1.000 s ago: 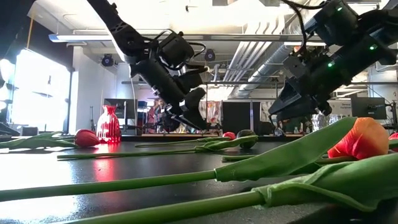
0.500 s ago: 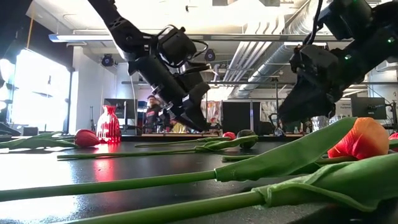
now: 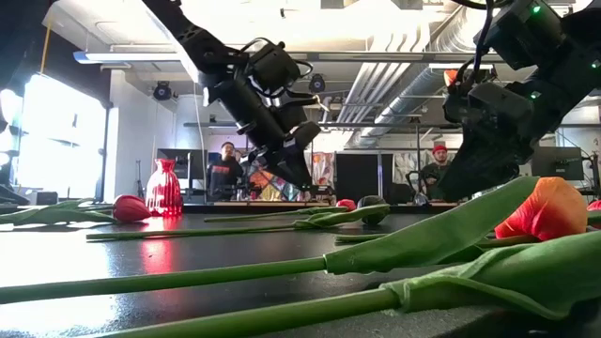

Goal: Sort flowers into vase by color
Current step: Put the top red tulip into the purple vase

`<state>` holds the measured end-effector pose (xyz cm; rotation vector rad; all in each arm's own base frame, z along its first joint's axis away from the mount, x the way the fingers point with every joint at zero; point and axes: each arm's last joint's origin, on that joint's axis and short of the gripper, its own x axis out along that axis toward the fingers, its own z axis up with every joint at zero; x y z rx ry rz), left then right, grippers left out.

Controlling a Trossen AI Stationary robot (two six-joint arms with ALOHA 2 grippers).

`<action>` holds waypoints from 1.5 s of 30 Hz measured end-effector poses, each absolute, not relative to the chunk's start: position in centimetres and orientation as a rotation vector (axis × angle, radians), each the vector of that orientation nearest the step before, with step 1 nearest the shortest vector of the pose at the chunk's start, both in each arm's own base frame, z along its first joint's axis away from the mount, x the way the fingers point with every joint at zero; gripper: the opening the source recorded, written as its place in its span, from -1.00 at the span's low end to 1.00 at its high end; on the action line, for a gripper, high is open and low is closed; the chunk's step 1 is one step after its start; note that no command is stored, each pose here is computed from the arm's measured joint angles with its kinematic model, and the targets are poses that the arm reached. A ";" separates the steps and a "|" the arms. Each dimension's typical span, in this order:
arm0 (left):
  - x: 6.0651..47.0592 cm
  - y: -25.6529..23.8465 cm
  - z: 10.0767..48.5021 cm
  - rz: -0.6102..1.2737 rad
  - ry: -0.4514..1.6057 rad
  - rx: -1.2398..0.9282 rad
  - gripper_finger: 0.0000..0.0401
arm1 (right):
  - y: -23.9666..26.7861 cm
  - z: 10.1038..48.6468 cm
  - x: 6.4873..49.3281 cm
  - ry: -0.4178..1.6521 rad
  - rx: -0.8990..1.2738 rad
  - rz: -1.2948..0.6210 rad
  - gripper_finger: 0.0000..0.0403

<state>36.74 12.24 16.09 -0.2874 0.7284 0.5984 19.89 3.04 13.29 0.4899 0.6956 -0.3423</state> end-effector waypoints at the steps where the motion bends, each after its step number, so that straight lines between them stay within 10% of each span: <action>1: 36.9 12.8 16.4 0.595 0.723 -0.288 -0.53 | 3.0 13.3 19.9 0.694 0.489 -0.346 -0.10; 24: 37.3 16.1 12.6 0.563 0.988 -0.369 -0.35 | 3.1 13.5 20.0 0.671 0.521 -0.348 -0.10; 35: 37.2 16.3 12.5 0.574 0.993 -0.364 -0.95 | 3.1 13.5 20.0 0.666 0.545 -0.363 -0.10; 45: 37.8 15.4 13.1 0.554 0.943 -0.350 -0.99 | 2.8 13.6 20.1 0.600 0.552 -0.457 -0.10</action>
